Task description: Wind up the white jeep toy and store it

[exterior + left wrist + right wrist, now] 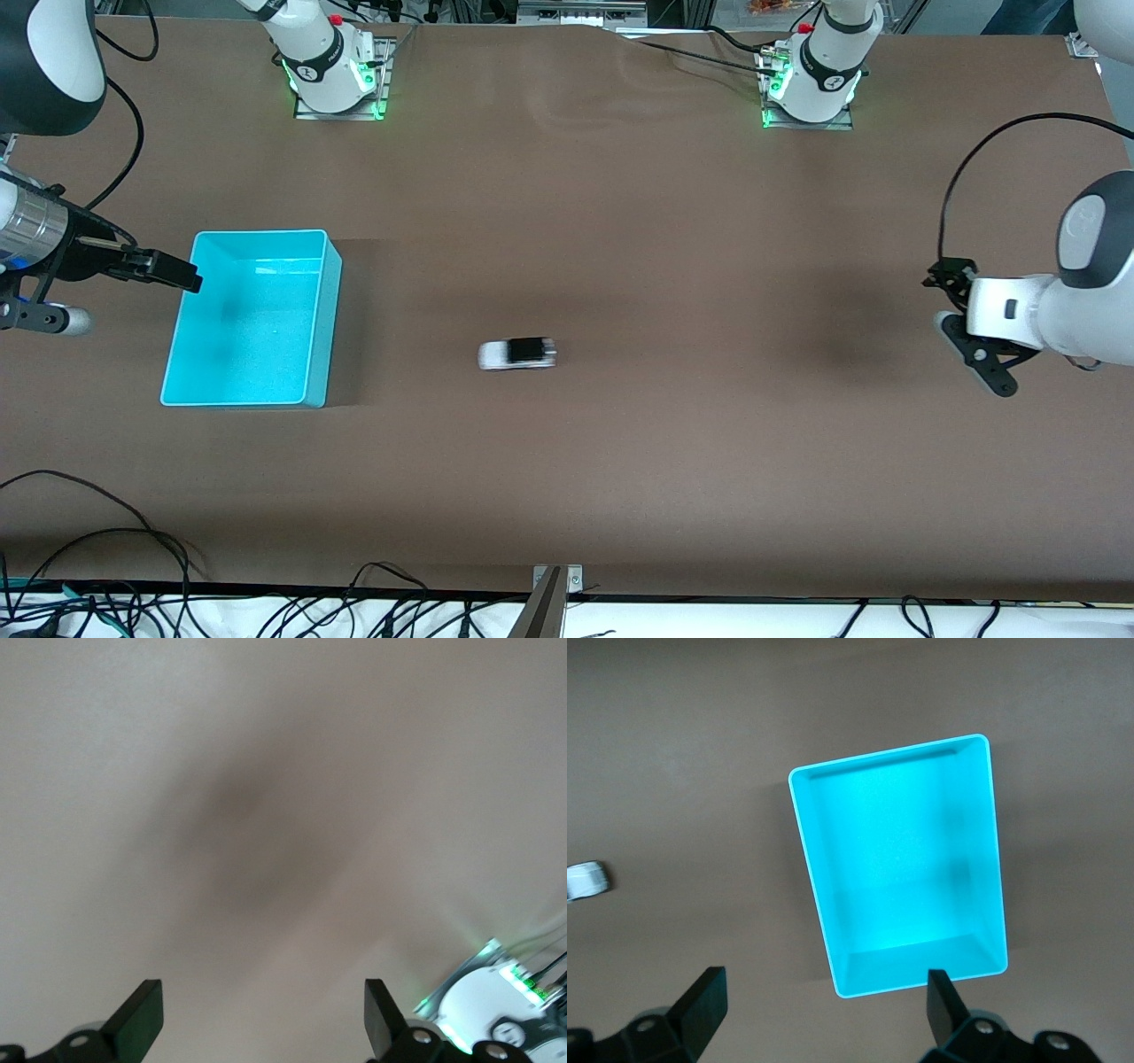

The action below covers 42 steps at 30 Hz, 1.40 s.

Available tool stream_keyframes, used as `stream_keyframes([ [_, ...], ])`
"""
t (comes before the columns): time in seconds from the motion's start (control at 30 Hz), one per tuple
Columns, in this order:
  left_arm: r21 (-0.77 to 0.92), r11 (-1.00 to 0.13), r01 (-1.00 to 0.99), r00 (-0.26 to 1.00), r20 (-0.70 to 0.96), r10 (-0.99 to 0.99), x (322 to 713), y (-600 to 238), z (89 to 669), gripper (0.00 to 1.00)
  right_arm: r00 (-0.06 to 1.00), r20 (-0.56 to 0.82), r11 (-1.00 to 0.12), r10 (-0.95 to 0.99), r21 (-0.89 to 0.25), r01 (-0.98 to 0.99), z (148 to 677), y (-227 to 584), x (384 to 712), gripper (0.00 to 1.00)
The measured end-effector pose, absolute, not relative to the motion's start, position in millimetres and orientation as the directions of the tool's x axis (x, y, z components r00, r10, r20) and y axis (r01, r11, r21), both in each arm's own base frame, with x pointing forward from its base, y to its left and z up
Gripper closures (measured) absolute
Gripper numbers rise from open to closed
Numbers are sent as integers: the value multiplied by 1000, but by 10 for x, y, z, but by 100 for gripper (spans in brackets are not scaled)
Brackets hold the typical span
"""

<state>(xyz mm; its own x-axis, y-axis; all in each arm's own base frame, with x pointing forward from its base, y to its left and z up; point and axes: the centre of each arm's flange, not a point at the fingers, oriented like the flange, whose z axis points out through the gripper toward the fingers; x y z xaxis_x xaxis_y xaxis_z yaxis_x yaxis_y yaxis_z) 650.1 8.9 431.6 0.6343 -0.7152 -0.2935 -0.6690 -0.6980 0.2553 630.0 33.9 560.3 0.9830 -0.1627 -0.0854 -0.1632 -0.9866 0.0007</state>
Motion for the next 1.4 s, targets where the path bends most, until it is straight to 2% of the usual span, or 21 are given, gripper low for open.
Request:
stream_keyframes([
  [0.3,242,-790,-563,734,-293,-613,6473,-230,4442,0,983,-83,-987,-163,0,-163,5604,339,6303,0],
  [0.67,230,-820,-524,761,-307,-572,6453,-242,4479,0,983,-82,-986,-165,0,-165,5596,324,6311,0],
  [0.9,180,-890,-419,826,-332,-456,6435,-254,4547,0,985,-85,-989,-149,-1,-150,5542,341,6339,0],
  [1.17,133,-934,-331,863,-357,-357,6388,-359,4631,0,995,-60,-997,81,-22,80,5430,495,6430,0],
  [1.4,84,-971,-224,907,-347,-239,6412,-352,4763,0,937,-54,-939,344,-37,342,5311,768,6468,0],
])
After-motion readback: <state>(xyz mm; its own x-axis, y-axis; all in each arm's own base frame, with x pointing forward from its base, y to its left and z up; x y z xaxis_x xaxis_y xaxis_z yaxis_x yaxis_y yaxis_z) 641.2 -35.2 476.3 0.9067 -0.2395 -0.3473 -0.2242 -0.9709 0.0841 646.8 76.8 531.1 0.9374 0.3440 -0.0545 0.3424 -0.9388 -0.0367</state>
